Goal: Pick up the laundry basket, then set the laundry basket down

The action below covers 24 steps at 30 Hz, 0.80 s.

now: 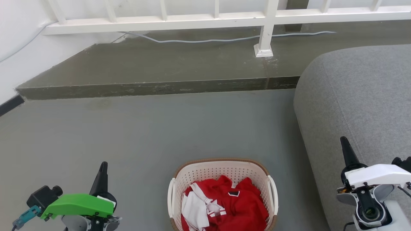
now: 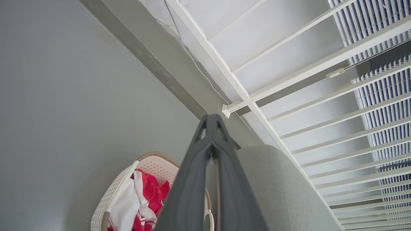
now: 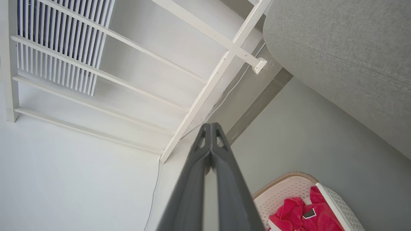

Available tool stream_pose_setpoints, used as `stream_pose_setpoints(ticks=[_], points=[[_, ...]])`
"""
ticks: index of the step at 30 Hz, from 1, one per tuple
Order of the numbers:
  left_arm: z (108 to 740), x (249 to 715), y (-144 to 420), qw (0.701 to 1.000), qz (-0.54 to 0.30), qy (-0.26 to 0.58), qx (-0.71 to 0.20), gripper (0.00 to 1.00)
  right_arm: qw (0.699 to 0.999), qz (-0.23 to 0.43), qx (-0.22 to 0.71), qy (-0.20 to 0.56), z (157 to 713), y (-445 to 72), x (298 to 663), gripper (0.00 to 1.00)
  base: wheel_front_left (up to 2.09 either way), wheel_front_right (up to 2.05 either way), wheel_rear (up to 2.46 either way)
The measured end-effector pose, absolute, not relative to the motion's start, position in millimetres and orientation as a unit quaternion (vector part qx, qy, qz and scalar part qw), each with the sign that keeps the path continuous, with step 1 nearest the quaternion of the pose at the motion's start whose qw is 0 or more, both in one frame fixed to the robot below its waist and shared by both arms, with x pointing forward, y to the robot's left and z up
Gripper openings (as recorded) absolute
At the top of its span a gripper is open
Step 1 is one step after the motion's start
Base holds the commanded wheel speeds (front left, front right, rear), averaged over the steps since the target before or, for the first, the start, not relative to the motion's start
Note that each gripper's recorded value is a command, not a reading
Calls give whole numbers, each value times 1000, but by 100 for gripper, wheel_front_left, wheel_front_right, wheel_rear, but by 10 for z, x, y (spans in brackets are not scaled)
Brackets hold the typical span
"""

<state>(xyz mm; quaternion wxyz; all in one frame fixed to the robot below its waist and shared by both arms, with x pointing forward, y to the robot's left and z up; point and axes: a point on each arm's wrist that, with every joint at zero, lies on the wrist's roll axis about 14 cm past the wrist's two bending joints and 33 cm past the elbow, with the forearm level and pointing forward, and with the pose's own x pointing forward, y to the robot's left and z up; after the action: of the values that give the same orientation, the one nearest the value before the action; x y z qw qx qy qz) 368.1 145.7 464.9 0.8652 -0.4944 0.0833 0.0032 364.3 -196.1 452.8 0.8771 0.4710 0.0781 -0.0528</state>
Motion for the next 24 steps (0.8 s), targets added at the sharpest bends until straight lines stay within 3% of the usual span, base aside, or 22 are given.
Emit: stream_pose_setpoints(ticks=[24], points=[[4658, 3697, 1641, 790, 23, 76, -608, 0, 796, -56, 600, 58, 4622, -2007, 3695, 0, 0, 0, 0]])
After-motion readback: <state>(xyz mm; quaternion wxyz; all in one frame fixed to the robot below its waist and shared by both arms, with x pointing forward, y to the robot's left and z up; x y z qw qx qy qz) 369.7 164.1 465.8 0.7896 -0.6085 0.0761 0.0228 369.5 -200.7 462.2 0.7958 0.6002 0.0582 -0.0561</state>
